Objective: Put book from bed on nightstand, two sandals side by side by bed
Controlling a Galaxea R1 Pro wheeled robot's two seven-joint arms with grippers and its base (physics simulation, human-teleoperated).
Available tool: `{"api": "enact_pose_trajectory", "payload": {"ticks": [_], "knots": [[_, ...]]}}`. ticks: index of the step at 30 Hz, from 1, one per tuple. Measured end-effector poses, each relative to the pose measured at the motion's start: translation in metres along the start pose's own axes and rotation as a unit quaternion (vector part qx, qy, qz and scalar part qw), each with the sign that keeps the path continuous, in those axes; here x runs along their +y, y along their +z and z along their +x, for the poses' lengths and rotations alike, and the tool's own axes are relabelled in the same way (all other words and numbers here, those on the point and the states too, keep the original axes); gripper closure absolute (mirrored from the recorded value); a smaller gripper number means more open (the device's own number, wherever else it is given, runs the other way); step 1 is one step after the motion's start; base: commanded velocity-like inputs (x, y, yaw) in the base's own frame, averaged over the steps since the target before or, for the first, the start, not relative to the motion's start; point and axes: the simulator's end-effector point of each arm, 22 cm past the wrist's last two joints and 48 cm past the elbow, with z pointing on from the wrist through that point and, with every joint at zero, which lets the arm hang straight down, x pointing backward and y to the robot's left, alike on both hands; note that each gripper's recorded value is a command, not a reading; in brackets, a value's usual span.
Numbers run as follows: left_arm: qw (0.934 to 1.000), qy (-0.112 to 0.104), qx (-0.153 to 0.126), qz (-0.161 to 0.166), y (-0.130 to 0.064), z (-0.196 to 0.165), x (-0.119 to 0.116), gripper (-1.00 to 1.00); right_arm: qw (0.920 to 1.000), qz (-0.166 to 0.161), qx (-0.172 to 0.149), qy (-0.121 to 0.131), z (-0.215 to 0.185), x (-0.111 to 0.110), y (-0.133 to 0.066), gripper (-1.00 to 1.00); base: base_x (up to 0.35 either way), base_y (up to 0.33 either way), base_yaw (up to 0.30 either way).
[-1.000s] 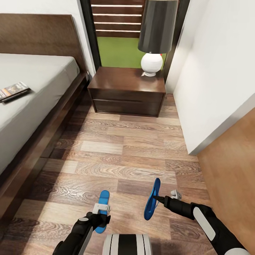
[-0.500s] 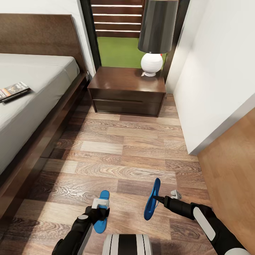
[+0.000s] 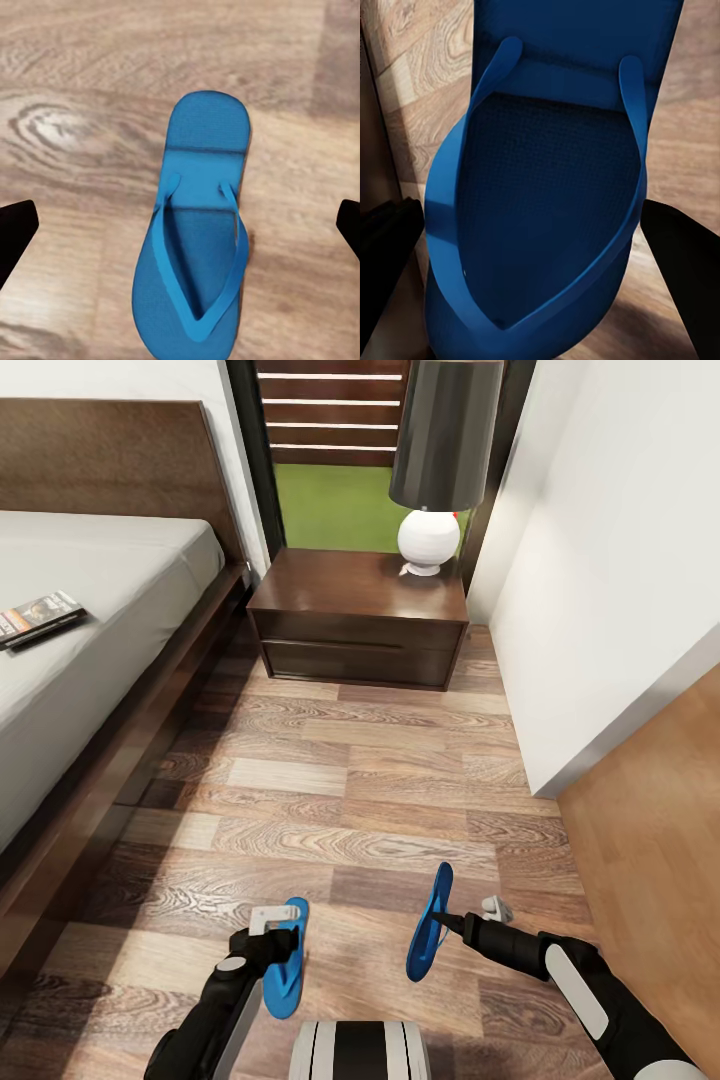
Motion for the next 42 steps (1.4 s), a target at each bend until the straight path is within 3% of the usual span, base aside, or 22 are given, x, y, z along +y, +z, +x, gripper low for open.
{"api": "enact_pose_trajectory", "payload": {"ticks": [8,42], "knots": [[1.0,-0.001,-0.001,0.0,0.0,0.0,0.0,-1.0,1.0,0.0,0.0,0.0,0.0,0.0,0.0,1.0,0.0,0.0,0.0],[0.9976,0.002,0.068,0.003,0.034,0.069,-0.002,-1.0,0.9976,0.026,0.044,0.046,0.045,-0.054,0.026,1.0,0.0,0.0,0.0]]}}
